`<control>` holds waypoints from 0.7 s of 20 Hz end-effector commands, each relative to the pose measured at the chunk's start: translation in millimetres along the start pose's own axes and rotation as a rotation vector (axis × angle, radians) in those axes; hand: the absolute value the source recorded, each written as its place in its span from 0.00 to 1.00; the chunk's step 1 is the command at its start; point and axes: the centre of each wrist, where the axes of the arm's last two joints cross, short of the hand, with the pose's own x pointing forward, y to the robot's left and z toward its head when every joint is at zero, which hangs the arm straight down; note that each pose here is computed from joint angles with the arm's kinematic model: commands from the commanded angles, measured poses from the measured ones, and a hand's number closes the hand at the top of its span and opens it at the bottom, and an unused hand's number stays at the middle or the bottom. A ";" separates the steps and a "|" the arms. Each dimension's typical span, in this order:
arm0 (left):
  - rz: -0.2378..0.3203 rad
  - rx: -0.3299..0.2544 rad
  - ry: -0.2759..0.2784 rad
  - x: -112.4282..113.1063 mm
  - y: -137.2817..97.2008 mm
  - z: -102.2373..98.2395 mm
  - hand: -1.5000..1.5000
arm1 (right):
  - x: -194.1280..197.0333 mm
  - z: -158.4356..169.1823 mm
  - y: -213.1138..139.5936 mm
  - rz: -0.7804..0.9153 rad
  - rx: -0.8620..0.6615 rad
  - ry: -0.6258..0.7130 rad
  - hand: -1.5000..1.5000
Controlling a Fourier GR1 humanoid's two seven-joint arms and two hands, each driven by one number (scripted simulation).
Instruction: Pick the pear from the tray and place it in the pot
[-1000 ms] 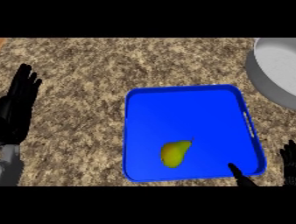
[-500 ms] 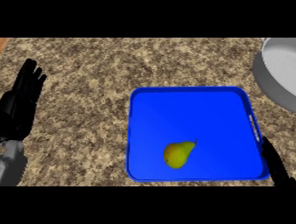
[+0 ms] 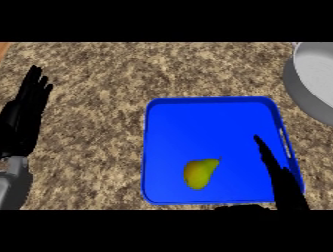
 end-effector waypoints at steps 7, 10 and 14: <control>-0.005 0.014 0.000 -5.1 3.8 4.3 0.50 | 17.9 -18.8 28.2 0.039 0.048 0.068 0.00; -0.006 0.019 -0.008 4.7 8.3 2.4 0.50 | 27.5 -16.5 48.9 0.078 0.026 0.155 0.00; -0.004 0.007 0.010 -2.9 -10.5 4.4 0.50 | 22.1 -32.1 44.2 0.084 0.024 0.148 0.00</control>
